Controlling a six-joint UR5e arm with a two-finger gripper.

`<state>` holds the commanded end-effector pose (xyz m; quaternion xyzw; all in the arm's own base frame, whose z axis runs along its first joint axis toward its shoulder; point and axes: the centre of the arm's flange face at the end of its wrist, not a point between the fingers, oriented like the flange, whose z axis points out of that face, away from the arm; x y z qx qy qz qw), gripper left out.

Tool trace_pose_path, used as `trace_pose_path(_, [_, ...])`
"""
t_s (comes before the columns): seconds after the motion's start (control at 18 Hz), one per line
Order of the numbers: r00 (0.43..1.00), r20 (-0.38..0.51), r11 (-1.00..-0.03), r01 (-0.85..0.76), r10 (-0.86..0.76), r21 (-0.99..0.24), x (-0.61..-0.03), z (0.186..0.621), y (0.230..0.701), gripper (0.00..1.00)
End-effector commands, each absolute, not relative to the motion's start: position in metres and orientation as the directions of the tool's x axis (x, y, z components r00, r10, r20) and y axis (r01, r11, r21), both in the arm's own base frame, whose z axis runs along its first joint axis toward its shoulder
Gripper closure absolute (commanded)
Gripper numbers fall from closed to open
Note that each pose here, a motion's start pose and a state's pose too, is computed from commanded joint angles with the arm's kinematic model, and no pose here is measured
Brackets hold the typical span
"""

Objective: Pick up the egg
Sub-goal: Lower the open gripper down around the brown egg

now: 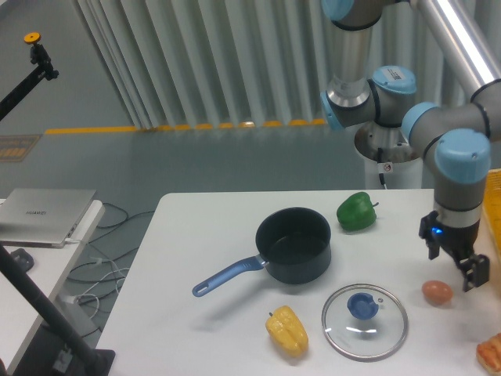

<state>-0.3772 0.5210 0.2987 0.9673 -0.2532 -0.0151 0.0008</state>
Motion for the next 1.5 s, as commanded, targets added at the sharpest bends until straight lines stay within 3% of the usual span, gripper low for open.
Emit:
trace_pose_path(0.56, [0.778,-0.021,-0.777,-0.626,-0.628,0.067,-0.371,0.286,0.528,0.00])
trace_pose_path(1.06, [0.743,0.033,-0.739,-0.669,-0.669,0.081,-0.356,0.267,0.512,0.00])
trace_pose_path(1.5, [0.746,0.036,-0.741,-0.666,-0.665,0.084,-0.358,0.264,0.510,0.03])
